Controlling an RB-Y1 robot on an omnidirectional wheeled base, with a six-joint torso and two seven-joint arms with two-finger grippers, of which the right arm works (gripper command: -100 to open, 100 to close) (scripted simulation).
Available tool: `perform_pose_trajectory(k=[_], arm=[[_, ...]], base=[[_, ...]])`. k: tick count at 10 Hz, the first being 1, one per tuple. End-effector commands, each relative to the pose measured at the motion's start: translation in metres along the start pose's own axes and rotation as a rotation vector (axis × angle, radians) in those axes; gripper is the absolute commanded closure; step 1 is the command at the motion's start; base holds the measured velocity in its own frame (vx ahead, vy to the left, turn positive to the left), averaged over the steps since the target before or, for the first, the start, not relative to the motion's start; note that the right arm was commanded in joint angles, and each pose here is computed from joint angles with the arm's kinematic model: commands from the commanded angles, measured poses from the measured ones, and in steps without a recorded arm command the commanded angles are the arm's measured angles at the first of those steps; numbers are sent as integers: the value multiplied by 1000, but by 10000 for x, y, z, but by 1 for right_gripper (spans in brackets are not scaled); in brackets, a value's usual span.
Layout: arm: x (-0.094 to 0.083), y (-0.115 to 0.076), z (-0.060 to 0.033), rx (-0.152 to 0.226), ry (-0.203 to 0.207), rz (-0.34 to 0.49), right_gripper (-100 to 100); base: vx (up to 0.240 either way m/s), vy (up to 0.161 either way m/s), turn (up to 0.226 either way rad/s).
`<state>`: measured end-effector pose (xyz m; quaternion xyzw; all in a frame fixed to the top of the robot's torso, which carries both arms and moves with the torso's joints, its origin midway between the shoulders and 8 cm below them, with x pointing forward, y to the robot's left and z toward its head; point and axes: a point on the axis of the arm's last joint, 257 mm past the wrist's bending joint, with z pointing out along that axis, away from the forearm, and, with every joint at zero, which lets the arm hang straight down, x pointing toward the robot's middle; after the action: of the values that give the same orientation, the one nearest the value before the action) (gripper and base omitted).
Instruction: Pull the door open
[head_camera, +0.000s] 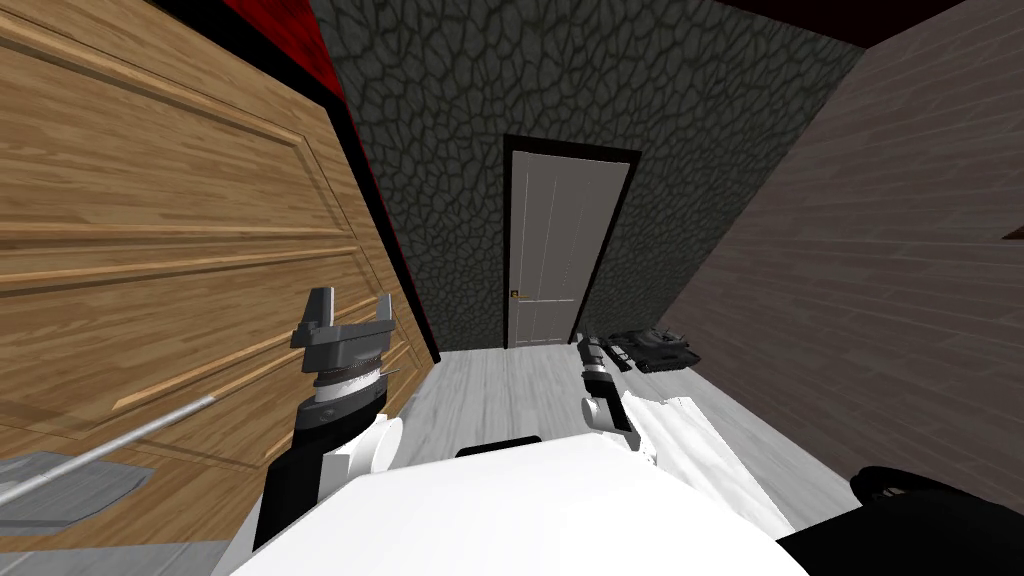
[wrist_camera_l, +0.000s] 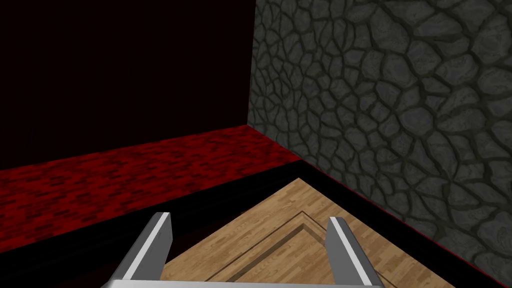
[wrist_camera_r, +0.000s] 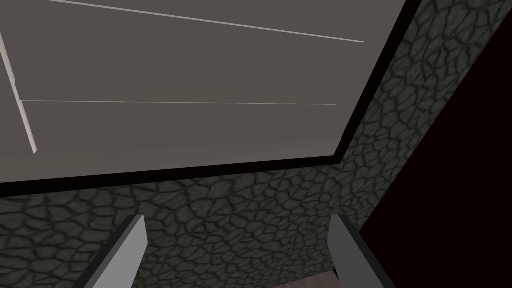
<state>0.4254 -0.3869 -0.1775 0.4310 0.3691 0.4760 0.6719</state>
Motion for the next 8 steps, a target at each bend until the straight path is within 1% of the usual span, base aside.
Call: perform_pose_trajectory(k=[1, 4, 5, 6, 7, 8], arm=[[-67, -135, -23, 21, -9, 1, -100], [-179, -398, -62, 60, -26, 3, -100], [-216, -461, -68, 67, -32, 4, -100], [-219, -489, -81, 74, -33, 4, -100], [-259, -573, -99, 87, -39, 5, -100], [-296, -630, -104, 93, -46, 6, -100]], base=[[112, 32, 173], [112, 11, 169], [115, 5, 177], [80, 10, 55], [67, 20, 86], [84, 9, 170]])
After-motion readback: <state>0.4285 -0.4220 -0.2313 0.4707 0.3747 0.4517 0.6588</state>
